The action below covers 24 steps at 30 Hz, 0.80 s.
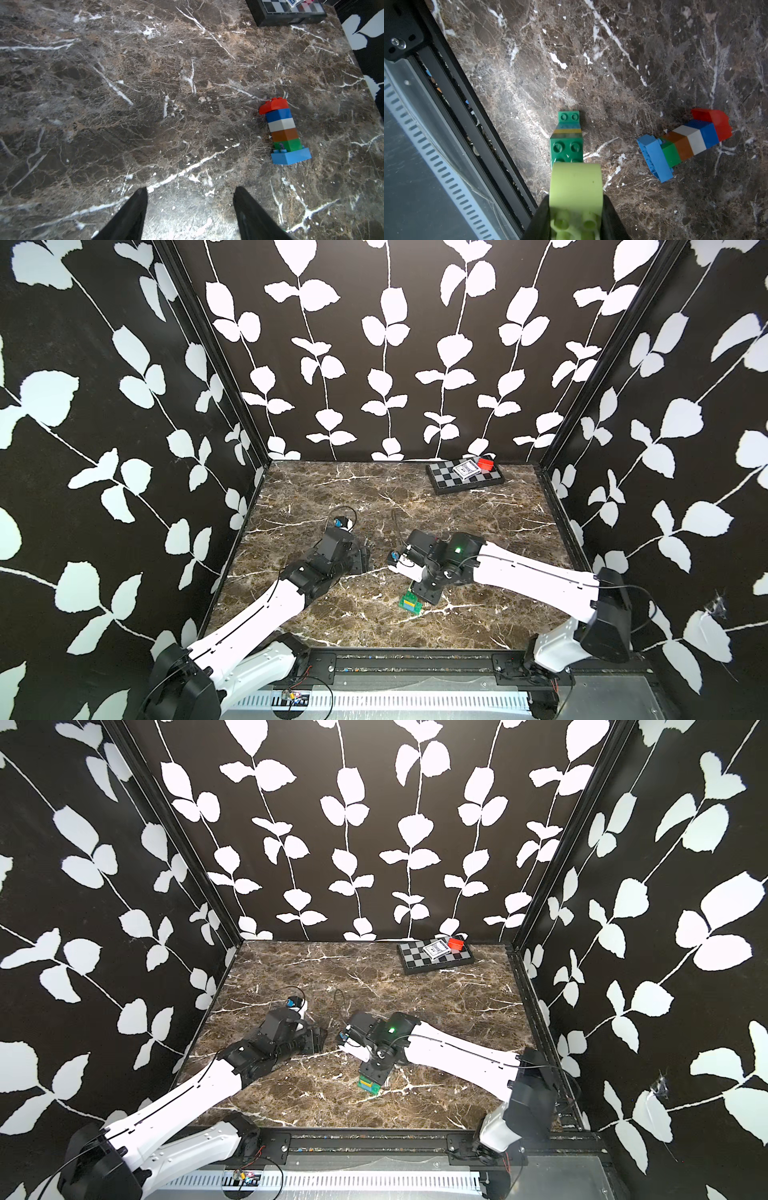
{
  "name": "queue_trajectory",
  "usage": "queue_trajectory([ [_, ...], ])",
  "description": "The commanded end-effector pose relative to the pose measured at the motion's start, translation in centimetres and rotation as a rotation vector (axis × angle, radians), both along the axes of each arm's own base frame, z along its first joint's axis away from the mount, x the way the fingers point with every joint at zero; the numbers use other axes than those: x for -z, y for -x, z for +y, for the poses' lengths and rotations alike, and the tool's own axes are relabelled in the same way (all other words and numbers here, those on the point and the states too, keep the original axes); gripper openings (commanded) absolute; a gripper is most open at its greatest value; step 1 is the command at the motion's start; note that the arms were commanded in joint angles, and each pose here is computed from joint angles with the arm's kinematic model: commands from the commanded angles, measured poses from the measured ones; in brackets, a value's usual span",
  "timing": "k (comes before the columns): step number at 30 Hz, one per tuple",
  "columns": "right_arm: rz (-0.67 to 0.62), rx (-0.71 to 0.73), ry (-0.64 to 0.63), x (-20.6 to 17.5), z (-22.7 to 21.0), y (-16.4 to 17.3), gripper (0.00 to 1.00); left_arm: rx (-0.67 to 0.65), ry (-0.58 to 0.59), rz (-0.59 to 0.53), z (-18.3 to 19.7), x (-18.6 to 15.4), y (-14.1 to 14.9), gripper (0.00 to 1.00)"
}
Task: Assemble the number 1 with lego
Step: Assemble the lego brick with the lego brick.
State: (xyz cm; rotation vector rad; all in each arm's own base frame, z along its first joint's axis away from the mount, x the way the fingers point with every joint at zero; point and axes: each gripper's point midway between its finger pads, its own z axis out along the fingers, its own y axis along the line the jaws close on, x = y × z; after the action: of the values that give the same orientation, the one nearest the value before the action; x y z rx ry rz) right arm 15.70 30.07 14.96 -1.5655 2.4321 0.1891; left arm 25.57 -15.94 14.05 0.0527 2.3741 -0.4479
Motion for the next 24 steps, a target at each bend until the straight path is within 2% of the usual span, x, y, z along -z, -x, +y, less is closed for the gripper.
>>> queue_trajectory([
  [1, -0.027, 0.003, 0.051, -0.6, 0.5, -0.4, 0.13, -0.049, 0.002, 0.008, 1.2, 0.4, 0.4, 0.68],
  [10, 0.0, -0.029, 0.19, 0.4, 0.7, 0.1, 0.13, -0.177, -0.015, 0.052, 3.9, 1.5, 0.9, 0.68],
  [24, 0.04, -0.022, 0.179, 1.7, 2.3, 0.7, 0.13, -0.206, -0.018, 0.058, 4.5, 1.6, 0.8, 0.68],
])
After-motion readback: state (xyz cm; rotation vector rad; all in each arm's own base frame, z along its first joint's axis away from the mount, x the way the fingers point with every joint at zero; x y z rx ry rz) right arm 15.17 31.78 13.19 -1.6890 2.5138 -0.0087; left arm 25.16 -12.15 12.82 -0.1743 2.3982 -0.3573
